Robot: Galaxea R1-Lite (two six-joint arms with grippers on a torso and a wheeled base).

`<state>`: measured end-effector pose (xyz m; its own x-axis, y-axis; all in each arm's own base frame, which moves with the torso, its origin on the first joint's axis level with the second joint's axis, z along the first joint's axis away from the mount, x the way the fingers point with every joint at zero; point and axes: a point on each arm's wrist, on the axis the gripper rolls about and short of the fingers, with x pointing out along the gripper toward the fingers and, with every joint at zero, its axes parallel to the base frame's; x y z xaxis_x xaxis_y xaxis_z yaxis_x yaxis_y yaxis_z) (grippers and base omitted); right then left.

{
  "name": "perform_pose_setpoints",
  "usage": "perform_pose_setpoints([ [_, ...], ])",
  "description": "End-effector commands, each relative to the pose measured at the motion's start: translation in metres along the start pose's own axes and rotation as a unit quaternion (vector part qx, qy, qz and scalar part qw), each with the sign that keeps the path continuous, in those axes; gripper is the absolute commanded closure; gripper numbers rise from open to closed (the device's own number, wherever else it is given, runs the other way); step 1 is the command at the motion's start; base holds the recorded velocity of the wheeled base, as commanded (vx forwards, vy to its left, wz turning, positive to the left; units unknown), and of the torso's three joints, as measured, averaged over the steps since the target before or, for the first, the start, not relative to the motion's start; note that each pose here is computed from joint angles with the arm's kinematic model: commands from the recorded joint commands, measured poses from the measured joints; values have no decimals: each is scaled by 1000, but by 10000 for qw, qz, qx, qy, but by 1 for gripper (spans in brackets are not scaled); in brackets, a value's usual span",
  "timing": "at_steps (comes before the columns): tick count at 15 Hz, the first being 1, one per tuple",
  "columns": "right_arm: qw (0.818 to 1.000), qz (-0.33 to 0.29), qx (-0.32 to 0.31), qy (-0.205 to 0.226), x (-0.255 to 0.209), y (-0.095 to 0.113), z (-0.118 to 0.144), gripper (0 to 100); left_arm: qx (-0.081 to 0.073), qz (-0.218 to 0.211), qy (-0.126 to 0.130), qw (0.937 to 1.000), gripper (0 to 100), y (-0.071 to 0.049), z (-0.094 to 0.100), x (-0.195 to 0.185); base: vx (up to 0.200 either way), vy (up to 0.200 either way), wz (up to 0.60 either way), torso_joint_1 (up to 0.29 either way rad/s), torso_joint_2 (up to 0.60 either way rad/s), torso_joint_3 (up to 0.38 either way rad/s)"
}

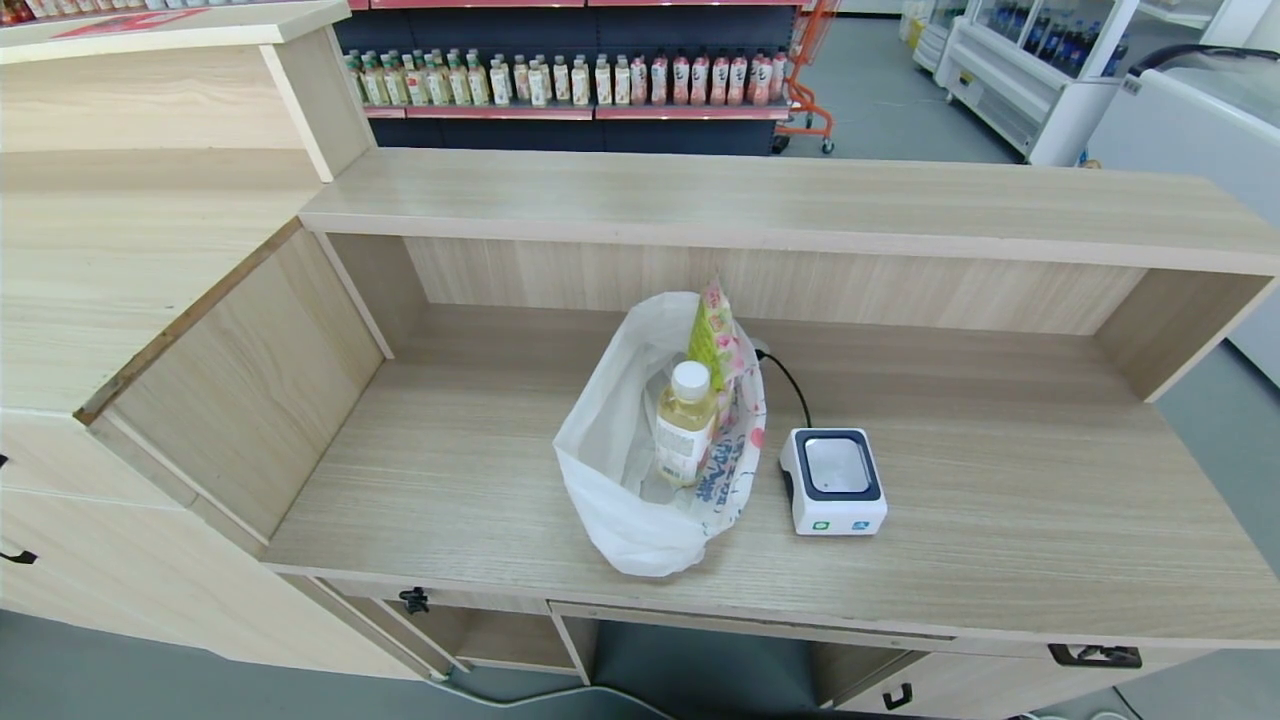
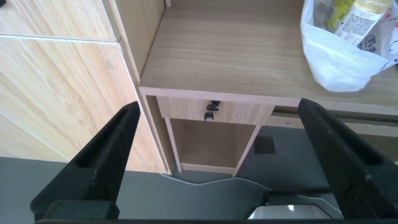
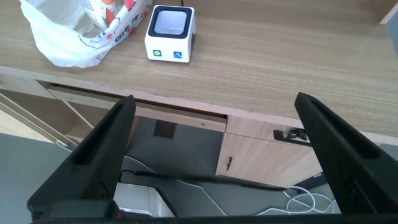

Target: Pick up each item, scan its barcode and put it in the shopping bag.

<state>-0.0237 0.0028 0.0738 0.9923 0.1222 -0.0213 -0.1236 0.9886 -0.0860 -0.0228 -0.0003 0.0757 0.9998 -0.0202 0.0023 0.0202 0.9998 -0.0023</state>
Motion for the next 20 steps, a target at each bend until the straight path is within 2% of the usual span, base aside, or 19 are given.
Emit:
perform_pose_setpoints([
  [1,10000,2,1,15,0,0,0,0,12,1,4,10000,0,0,0,0,200,-200,0,-2,-7,7],
  [7,10000,2,-15,15,0,0,0,0,12,1,4,10000,0,0,0,0,200,-200,0,6,1,0],
  [18,10000,2,-7,15,0,0,0,0,4,1,4,10000,0,0,0,0,0,0,0,0,0,0],
  [19,10000,2,-30,15,0,0,0,100,4,1,4,10000,0,0,0,0,0,0,0,0,0,0],
  [20,10000,2,-30,15,0,0,0,100,-4,1,4,10000,0,0,0,0,0,0,0,0,0,0],
])
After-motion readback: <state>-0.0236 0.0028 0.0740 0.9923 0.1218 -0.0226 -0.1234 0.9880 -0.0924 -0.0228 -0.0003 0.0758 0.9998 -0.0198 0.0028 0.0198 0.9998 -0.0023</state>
